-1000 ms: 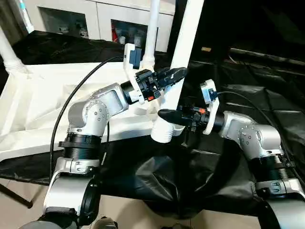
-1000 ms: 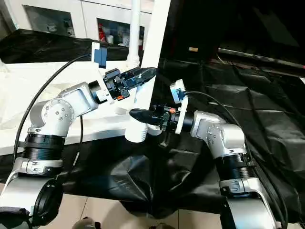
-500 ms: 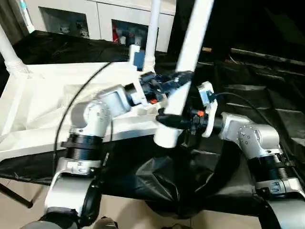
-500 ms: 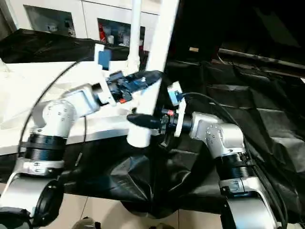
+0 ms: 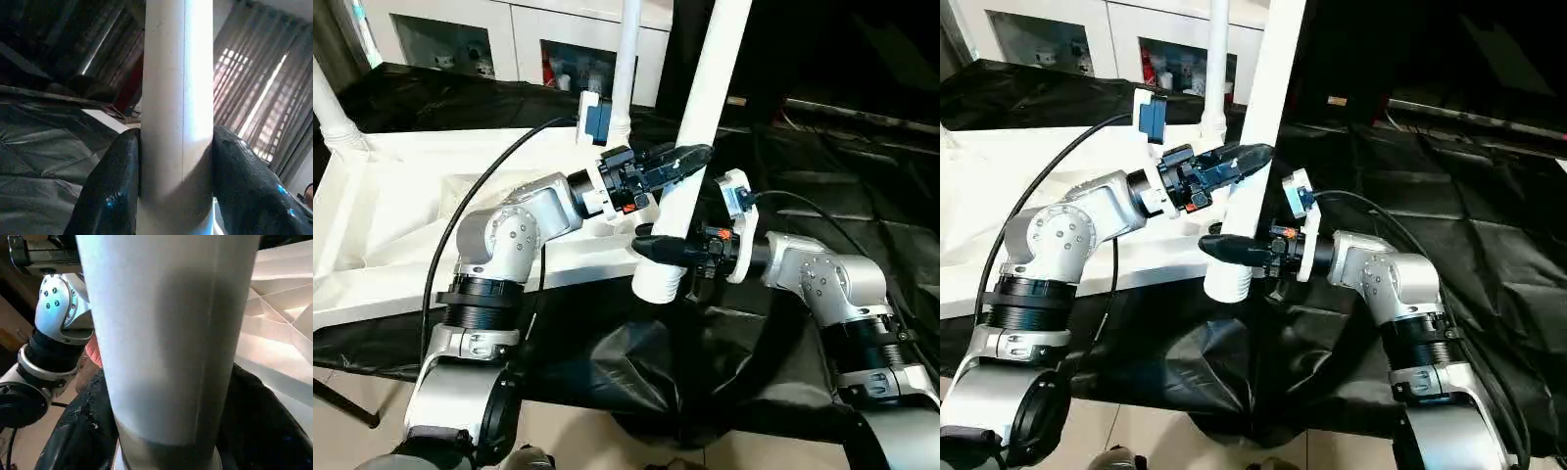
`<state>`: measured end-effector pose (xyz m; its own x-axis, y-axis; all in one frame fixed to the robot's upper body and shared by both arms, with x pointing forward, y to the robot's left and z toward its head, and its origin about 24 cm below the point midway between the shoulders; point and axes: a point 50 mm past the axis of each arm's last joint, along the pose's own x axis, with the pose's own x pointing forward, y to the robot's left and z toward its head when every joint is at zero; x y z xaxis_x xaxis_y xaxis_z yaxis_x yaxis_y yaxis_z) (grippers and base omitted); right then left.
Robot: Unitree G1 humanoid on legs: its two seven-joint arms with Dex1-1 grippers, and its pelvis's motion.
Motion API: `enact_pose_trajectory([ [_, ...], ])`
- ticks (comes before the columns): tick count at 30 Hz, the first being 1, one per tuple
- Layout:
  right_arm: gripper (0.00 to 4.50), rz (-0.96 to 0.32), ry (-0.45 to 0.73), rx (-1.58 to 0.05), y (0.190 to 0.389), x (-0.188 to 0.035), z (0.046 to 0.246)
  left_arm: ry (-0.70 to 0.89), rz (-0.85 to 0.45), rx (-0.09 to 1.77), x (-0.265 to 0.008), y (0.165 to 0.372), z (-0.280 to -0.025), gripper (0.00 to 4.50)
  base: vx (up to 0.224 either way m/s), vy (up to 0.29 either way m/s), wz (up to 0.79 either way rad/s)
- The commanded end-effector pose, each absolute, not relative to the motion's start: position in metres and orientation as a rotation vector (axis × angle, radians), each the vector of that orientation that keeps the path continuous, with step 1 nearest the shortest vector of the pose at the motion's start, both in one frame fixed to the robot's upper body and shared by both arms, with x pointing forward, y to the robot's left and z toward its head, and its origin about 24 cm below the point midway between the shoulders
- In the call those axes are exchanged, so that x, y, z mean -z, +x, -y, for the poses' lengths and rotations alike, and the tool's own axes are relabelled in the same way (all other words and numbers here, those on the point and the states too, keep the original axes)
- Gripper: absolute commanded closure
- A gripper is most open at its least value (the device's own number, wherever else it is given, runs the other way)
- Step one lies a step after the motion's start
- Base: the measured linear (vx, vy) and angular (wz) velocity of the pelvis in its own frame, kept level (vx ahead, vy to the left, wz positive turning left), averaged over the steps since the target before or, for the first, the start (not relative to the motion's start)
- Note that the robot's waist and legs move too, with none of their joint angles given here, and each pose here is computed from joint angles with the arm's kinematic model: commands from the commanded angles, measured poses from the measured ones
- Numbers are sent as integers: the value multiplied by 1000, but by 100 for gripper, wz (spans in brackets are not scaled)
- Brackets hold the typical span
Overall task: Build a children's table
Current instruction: Insert table leg to table base
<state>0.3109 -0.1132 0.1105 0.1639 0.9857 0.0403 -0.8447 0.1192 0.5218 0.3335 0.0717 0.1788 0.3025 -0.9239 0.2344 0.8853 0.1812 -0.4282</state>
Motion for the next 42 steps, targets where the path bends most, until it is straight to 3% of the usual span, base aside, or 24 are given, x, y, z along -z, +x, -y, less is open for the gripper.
enact_pose_trajectory([
  [1, 182, -332, 475, -1351, 317, -119, 119, -536, -62, 1317, -184, 330, -69, 265, 0, 0, 0],
  [8, 242, -329, 487, -1356, 316, -119, 119, -535, -64, 1323, -184, 330, -69, 265, 0, 0, 0],
  [18, 256, -324, 490, -1357, 317, -120, 118, -499, -53, 1291, -183, 333, -70, 266, 0, 0, 0],
  [20, 256, -322, 490, -1357, 317, -120, 118, -508, -57, 1278, -184, 334, -70, 210, 0, 0, 0],
  [21, 256, -322, 491, -1356, 317, -120, 118, -526, -57, 1277, -185, 335, -70, 210, 0, 0, 0],
  [25, 257, -295, 516, -1347, 318, -122, 117, -511, 69, 1189, -192, 342, -74, 177, 0, 0, 0],
  [28, 257, -257, 543, -1311, 321, -125, 117, -673, 275, 1075, -210, 350, -86, 170, 0, 0, 0],
  [33, 257, -186, 576, -1194, 328, -126, 120, -834, 366, 987, -218, 354, -105, 170, 0, 0, 0],
  [36, 257, -154, 553, -1060, 335, -121, 125, -823, 367, 955, -216, 356, -116, 170, 0, 0, 0],
  [37, 257, -152, 508, -992, 338, -117, 129, -724, 320, 936, -209, 358, -117, 170, 0, 0, 0],
  [38, 257, -152, 411, -872, 343, -111, 136, -443, 212, 896, -190, 361, -115, 170, 0, 0, 0],
  [39, 257, -141, 334, -818, 345, -109, 139, -271, 147, 880, -179, 363, -113, 170, 0, 0, 0],
  [42, 257, -110, 257, -720, 347, -110, 144, 0, 43, 896, -157, 361, -112, 170, 0, 0, 0],
])
